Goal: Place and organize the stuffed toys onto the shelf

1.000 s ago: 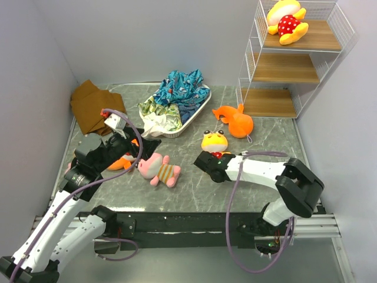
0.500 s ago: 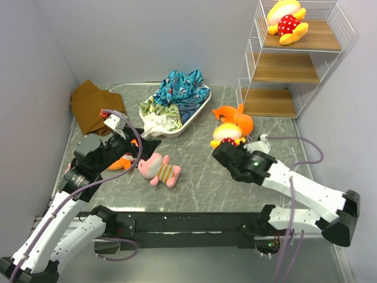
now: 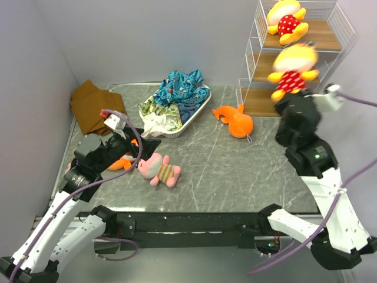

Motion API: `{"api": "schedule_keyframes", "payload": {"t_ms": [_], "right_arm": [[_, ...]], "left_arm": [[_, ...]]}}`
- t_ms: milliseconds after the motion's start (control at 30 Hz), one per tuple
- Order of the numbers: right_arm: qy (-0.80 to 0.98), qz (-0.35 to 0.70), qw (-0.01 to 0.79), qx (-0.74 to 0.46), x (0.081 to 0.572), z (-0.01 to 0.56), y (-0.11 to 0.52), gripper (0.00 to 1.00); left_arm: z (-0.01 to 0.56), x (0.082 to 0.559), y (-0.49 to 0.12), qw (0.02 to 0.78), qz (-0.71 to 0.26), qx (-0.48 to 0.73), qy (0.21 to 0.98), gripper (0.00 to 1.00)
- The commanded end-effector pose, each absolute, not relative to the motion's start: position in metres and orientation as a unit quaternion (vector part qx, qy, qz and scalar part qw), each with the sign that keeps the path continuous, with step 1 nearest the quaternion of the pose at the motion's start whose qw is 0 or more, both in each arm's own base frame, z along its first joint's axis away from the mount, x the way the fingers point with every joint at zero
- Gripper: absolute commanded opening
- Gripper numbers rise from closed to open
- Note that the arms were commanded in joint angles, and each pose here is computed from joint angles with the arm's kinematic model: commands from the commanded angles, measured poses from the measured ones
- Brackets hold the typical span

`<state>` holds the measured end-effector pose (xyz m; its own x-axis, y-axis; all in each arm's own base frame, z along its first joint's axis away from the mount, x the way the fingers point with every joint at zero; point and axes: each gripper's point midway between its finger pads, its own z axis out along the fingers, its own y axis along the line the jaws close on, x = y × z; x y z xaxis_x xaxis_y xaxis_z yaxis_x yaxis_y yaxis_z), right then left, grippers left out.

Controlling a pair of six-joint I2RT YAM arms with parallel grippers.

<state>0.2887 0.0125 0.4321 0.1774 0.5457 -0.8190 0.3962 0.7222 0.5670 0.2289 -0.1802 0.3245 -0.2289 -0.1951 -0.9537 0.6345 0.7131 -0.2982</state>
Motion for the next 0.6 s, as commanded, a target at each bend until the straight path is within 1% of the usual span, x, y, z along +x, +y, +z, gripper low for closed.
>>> {"api": "schedule_keyframes", "payload": {"t_ms": [0,67,100,133,167,233,267,300,333,367,400,433,467,500,567], "right_arm": [[0.52,0.009,0.772,0.365,0.272,0.538,-0.042,0.0],[0.513,-0.012,0.78,0.358,0.281,0.551,-0.05,0.0],[0.49,-0.019,0.791,0.367,0.275,0.571,-0.063,0.0],[0.485,-0.024,0.795,0.363,0.278,0.578,-0.067,0.0],[0.49,-0.028,0.796,0.354,0.292,0.58,-0.066,0.0],[0.469,-0.04,0.804,0.362,0.292,0.597,-0.083,0.0],[0.48,-0.04,0.802,0.352,0.31,0.594,-0.083,0.0],[0.47,-0.039,0.808,0.354,0.311,0.604,-0.089,0.0],[0.464,-0.054,0.807,0.361,0.313,0.605,-0.105,0.0],[0.475,-0.055,0.801,0.361,0.331,0.598,-0.111,0.0],[0.472,-0.044,0.807,0.352,0.335,0.607,-0.113,0.0],[0.471,-0.053,0.805,0.358,0.338,0.606,-0.128,0.0],[0.482,-0.044,0.797,0.362,0.356,0.597,-0.134,0.0],[0.487,-0.021,0.803,0.343,0.363,0.603,-0.131,0.0],[0.494,-0.015,0.794,0.353,0.381,0.593,-0.147,0.0]], "left_arm": [[0.33,0.23,-0.18,0.614,-0.34,0.159,0.695,0.96],[0.33,0.231,-0.179,0.614,-0.337,0.157,0.696,0.96],[0.33,0.231,-0.179,0.614,-0.337,0.157,0.696,0.96],[0.33,0.231,-0.178,0.615,-0.337,0.157,0.696,0.96],[0.33,0.231,-0.178,0.615,-0.336,0.157,0.695,0.96],[0.331,0.23,-0.178,0.616,-0.336,0.157,0.695,0.96],[0.33,0.231,-0.178,0.616,-0.335,0.157,0.695,0.96],[0.33,0.231,-0.178,0.616,-0.335,0.157,0.696,0.96],[0.331,0.231,-0.178,0.616,-0.335,0.157,0.695,0.96],[0.33,0.231,-0.178,0.615,-0.334,0.156,0.697,0.96],[0.33,0.231,-0.178,0.615,-0.334,0.156,0.697,0.96],[0.331,0.231,-0.178,0.616,-0.334,0.156,0.696,0.96],[0.33,0.231,-0.178,0.616,-0.334,0.157,0.696,0.96],[0.329,0.232,-0.177,0.615,-0.332,0.156,0.698,0.96],[0.329,0.232,-0.178,0.615,-0.332,0.156,0.698,0.96]]}}
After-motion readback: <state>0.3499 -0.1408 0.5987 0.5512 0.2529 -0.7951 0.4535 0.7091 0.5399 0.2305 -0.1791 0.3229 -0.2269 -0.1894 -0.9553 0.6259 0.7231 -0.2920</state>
